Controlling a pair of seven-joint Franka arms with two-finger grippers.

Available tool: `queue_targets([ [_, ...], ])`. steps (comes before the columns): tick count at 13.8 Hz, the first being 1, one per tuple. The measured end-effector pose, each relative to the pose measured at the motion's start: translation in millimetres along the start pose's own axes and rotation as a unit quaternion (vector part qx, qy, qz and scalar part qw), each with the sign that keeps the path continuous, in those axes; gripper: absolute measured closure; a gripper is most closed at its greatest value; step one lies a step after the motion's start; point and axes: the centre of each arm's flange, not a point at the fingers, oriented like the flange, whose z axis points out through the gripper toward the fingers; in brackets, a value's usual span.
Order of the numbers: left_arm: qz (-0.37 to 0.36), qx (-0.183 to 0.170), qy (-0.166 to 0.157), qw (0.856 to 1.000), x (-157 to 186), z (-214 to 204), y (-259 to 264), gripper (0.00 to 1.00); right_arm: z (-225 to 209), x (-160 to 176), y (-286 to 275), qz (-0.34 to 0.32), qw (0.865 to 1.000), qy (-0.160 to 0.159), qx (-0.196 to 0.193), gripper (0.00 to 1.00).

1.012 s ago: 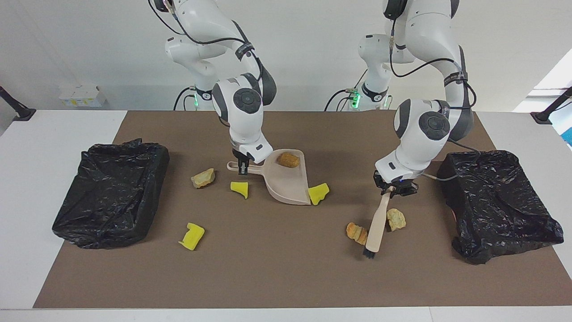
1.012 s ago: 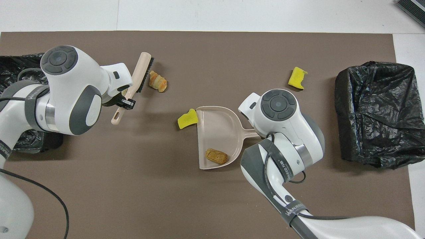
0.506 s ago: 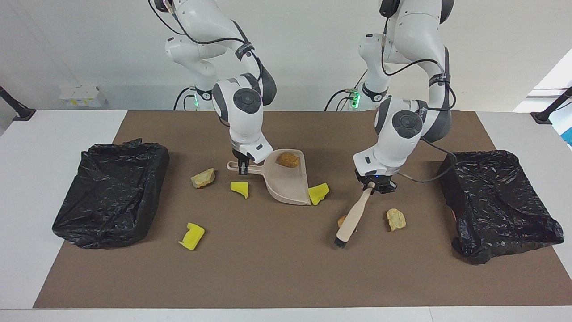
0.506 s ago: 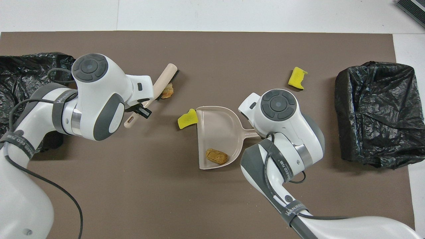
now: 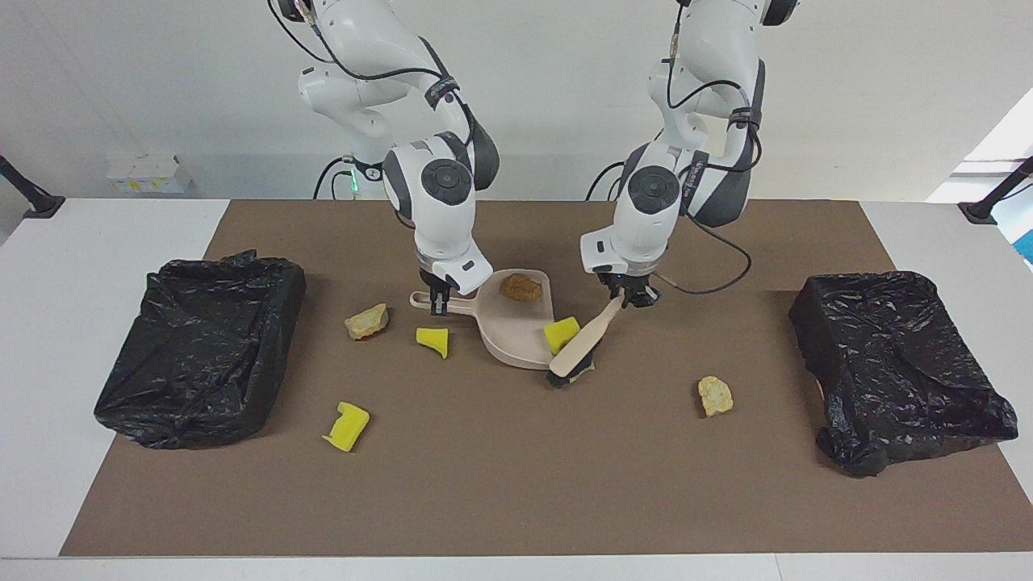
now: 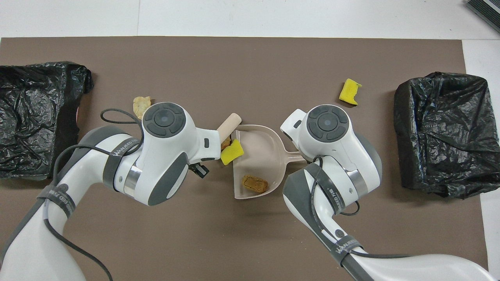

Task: Sweep and dump trash in bin
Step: 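Sweep the sponge and bread pieces into the dustpan with the left gripper, then sweep the far bread chunks toward the dustpan with the left gripper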

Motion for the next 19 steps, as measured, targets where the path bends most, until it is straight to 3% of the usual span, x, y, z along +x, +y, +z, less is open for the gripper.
queue_targets([
  [5, -0.061, -0.044, 0.020, 0.997, -3, -31, 47, 0.74, 0, 0, 0, 0.000, 1.000, 0.000, 0.000, 0.67],
  [11, -0.150, -0.056, 0.041, 0.986, -9, -59, 39, 0.74, 0, 0, 0, 0.000, 1.000, 0.000, 0.000, 0.67],
  [13, -0.190, -0.058, 0.046, 0.979, -16, -65, 13, 0.74, 0, 0, 0, 0.000, 1.000, 0.000, 0.000, 0.67],
  [16, -0.268, -0.062, 0.051, 0.960, -40, -64, -68, 0.74, 0, 0, 0, 0.000, 1.000, 0.000, 0.000, 0.67],
  [19, -0.314, -0.033, 0.053, 0.948, -66, -66, -139, 0.74, 0, 0, 0, 0.000, 1.000, 0.000, 0.000, 0.67],
])
